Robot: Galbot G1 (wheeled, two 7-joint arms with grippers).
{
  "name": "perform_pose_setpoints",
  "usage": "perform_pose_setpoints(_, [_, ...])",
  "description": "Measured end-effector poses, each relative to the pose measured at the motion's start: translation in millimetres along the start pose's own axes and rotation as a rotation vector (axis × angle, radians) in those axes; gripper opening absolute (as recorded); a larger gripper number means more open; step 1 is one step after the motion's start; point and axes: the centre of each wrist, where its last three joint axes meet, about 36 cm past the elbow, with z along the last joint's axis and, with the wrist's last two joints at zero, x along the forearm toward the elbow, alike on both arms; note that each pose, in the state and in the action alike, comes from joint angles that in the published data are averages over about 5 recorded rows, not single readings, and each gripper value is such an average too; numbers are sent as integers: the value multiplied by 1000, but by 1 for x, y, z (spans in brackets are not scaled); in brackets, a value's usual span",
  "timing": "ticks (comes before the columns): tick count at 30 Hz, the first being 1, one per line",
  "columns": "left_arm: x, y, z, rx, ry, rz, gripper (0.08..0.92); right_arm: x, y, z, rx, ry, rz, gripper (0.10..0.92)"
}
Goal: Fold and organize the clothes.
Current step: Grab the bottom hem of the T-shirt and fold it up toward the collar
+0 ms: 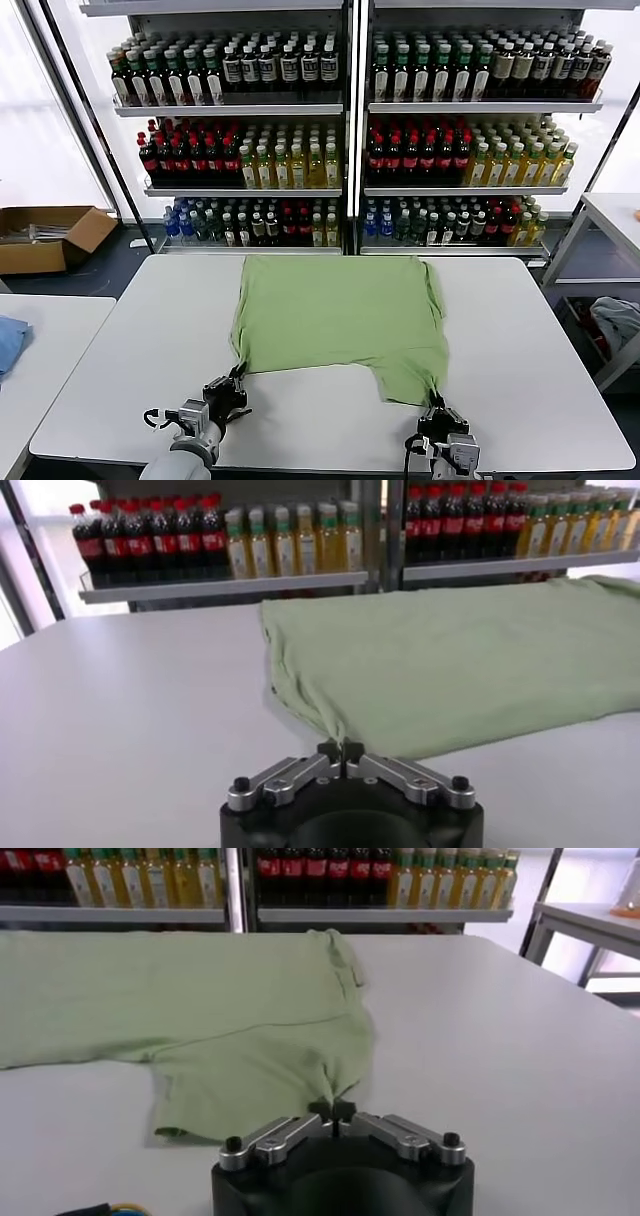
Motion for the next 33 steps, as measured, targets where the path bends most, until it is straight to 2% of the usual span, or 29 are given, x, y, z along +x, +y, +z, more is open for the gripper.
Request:
perform_pose_setpoints(9, [1, 4, -29, 44, -104, 2, 84, -13, -8, -30, 38, -153, 14, 110])
perform_pose_setpoints(17, [-24, 11, -49, 74, -171, -3, 84, -52, -14, -48, 73, -234, 28, 110])
perform_pose_setpoints(25, [-69, 15, -66, 95, -202, -1, 84, -105, -13, -63, 103, -244, 20, 110])
perform_pose_setpoints(33, [-118, 21, -79, 101, -194, -14, 84, -159, -11, -78, 129, -223, 1, 110])
